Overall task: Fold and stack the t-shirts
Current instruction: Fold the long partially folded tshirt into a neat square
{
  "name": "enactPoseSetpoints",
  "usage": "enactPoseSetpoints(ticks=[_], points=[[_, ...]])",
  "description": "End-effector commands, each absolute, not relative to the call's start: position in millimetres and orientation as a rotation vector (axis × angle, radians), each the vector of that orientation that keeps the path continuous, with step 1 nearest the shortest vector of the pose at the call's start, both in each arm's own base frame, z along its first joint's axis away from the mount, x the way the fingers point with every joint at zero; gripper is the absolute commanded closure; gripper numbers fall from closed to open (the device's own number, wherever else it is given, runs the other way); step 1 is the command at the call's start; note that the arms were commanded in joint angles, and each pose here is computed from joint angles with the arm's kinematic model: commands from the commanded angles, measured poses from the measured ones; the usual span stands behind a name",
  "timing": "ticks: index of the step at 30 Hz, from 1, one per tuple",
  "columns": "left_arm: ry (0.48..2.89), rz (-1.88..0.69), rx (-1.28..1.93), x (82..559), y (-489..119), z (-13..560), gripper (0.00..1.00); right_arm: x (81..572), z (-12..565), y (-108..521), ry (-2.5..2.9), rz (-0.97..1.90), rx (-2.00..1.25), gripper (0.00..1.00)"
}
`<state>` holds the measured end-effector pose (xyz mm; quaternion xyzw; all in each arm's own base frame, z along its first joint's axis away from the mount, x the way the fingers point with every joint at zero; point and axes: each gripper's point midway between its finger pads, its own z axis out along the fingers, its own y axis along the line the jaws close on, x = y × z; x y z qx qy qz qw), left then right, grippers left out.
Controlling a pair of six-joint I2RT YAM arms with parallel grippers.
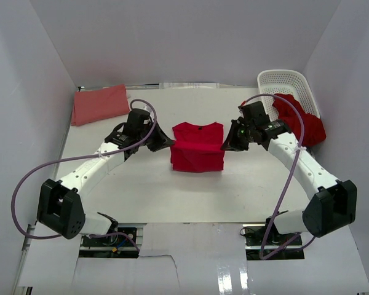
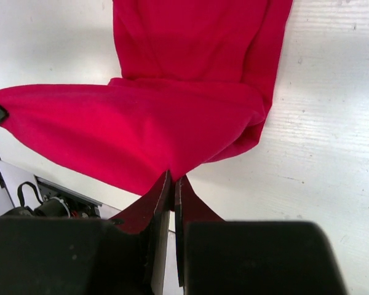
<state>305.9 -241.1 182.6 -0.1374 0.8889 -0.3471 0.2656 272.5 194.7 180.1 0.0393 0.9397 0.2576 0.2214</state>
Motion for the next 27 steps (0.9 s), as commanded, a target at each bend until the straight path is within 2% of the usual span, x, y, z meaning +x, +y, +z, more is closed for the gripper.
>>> enactPoseSetpoints(ticks=[1, 15, 27], points=[[2.344, -0.948, -0.337, 326, -237, 201, 1.0, 296, 191, 193, 2.544, 0.674, 0.1, 0.92], [2.422, -0.945, -0.293, 385, -260, 163, 1.0, 350, 184, 188, 2.537, 0.624, 0.145, 0.92], [2.364, -0.944, -0.309, 416, -254, 186, 1.0, 381, 189, 192, 2.522, 0.644, 0.143, 0.92]])
